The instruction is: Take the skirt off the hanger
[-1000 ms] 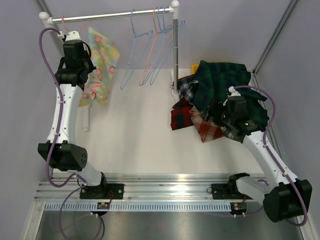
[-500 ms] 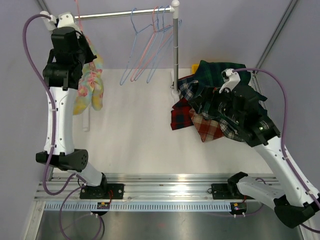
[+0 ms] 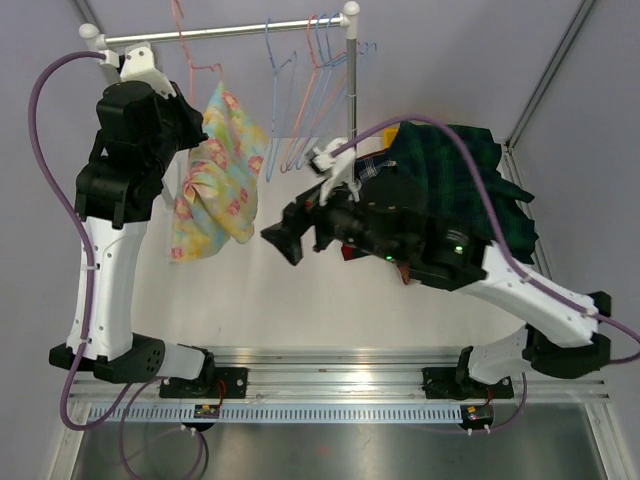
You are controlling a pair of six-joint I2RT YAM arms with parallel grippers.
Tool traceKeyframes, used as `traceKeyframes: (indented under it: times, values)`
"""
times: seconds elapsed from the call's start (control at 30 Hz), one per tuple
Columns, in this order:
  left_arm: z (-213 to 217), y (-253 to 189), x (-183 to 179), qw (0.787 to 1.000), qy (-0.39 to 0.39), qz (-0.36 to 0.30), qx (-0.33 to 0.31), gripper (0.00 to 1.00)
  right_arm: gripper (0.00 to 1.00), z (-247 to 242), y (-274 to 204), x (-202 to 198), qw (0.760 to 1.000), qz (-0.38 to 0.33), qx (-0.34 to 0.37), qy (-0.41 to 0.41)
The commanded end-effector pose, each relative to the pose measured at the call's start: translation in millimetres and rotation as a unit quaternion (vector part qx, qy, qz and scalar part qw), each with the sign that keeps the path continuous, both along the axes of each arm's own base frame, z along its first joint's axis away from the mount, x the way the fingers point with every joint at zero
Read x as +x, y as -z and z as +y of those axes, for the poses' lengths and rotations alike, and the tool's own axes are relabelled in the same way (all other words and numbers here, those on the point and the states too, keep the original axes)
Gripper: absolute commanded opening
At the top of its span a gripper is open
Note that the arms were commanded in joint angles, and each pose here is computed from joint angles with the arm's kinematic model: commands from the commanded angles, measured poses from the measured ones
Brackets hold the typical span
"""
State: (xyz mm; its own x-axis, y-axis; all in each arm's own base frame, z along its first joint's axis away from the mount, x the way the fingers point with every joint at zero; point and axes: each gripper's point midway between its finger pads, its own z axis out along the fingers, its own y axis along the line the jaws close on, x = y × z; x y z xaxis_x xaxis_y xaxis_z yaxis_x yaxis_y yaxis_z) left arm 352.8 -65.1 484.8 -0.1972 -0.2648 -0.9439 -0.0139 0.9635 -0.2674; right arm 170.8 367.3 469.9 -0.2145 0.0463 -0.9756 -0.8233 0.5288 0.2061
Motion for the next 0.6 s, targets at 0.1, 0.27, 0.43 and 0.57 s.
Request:
traceKeyframes:
  times: [0.1, 0.27, 0.43, 0.57]
  values:
    - [-18, -39, -25, 0.996, 0.048, -0.065, -0.037, 0.0, 0.99, 79, 38, 1, 0.997, -0.029, -0.07, -0.004]
    - [-18, -43, -42, 0.995, 0.061, -0.073, -0.042, 0.0, 0.99, 115, 44, -1, 0.996, -0.039, -0.078, -0.005]
    - [-15, -48, -61, 0.993, 0.067, -0.086, -0.046, 0.0, 0.99, 137, 50, 1, 0.996, -0.048, -0.077, 0.006]
    - [-16, -50, -74, 0.992, 0.078, -0.091, -0.05, 0.0, 0.89, 141, 49, 10, 0.991, -0.093, -0.068, 0.062]
